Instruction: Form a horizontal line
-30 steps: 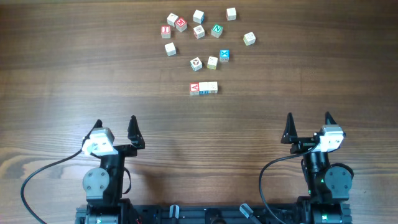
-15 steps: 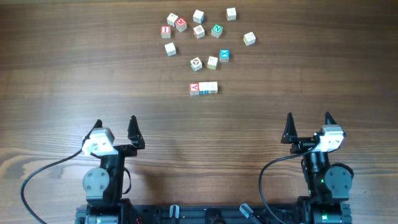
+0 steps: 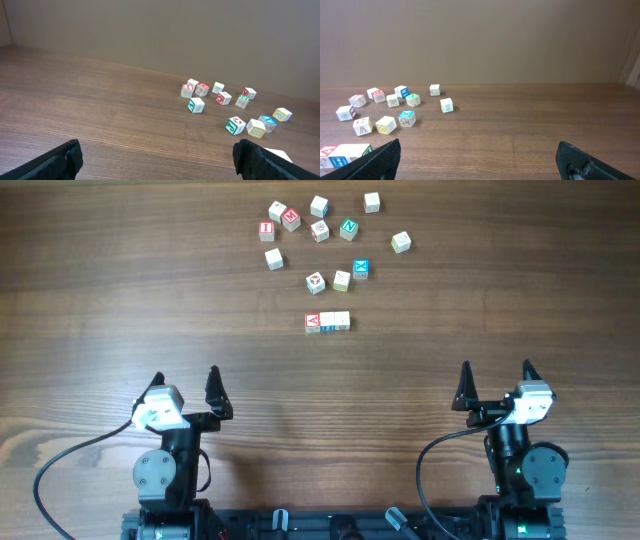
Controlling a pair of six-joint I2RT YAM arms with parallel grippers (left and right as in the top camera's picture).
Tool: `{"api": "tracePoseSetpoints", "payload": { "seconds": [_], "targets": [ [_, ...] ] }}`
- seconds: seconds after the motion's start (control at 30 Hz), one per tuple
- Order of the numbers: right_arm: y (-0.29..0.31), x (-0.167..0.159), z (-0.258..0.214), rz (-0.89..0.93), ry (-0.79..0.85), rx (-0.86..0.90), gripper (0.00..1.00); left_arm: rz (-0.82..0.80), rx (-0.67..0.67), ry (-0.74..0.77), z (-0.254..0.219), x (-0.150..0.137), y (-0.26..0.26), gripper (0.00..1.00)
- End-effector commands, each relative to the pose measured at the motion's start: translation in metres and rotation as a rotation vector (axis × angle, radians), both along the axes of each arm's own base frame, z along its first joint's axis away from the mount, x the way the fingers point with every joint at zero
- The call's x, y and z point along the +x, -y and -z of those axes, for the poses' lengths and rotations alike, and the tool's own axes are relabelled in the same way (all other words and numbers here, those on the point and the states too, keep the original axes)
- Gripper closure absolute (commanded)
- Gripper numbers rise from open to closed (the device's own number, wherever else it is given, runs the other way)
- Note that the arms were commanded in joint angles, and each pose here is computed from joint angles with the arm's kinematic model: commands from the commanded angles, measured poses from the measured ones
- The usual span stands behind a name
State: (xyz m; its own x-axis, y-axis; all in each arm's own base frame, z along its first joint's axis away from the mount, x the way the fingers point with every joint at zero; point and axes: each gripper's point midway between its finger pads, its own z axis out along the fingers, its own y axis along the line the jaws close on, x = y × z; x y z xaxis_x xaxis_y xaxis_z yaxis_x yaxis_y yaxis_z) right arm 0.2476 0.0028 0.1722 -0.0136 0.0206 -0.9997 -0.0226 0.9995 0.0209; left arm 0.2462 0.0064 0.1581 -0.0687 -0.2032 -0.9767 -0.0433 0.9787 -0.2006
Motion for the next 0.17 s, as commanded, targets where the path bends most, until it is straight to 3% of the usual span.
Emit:
{"api": "tracePoseSetpoints", "payload": {
  "seconds": [0.0, 0.13],
  "targets": [
    [-0.0025, -0.0009, -0.0030, -0.015, 0.015, -0.014, 0.00, 0.010, 0.019, 0.002, 0.0013, -0.0001, 0.0010, 0.00],
    [-0.0025, -0.0009, -0.0030, -0.015, 0.015, -0.014, 0.00, 0.010, 0.019, 0.002, 0.0013, -0.0001, 0.0010, 0.00]
  ]
}}
